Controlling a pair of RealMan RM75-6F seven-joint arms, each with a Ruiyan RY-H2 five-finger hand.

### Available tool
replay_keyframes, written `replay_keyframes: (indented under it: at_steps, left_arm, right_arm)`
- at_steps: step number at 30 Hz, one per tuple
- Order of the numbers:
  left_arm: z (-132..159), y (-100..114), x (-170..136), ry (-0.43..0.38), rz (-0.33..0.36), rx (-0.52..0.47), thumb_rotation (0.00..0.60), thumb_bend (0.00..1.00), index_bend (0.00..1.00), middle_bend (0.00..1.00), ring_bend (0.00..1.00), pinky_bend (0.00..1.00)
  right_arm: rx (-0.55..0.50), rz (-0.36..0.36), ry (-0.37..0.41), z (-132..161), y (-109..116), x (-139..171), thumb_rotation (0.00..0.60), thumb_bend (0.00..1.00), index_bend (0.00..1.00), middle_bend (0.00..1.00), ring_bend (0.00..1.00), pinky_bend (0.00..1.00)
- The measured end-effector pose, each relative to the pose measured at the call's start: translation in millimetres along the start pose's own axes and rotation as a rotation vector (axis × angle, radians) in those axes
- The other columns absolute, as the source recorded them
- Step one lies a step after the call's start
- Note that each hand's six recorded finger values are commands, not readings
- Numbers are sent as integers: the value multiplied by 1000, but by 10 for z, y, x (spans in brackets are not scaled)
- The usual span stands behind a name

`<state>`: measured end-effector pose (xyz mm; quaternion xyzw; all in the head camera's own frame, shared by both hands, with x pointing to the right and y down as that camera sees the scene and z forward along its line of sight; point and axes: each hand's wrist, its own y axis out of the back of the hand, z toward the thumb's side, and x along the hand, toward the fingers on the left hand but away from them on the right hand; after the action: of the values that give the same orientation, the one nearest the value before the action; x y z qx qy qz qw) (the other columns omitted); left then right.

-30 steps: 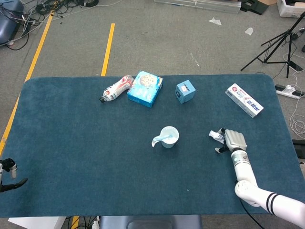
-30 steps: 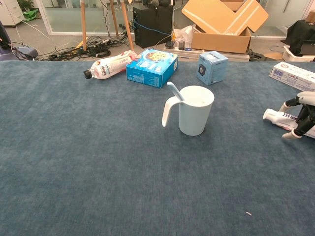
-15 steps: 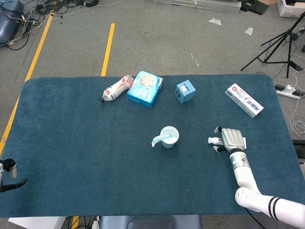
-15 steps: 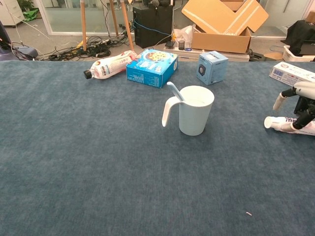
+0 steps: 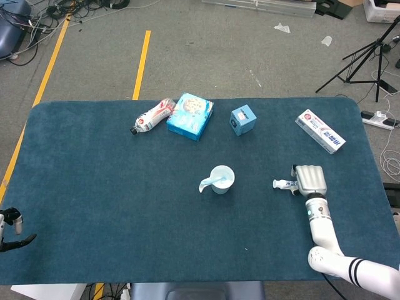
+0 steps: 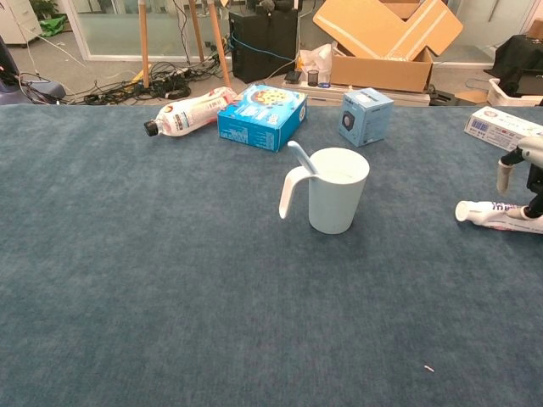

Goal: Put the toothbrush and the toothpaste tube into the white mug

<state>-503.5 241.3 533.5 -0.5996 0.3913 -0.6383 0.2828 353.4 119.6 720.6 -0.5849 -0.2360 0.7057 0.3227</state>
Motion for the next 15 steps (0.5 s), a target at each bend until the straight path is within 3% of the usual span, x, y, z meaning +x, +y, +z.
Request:
replay_keyframes:
  at_steps: [15]
  left_arm:
    - [2, 4, -6, 0, 1, 0, 600, 64, 751, 530, 510, 593]
  right_arm:
    - [23, 39, -7, 6, -143, -69, 600, 218, 494, 1000, 1000, 1000]
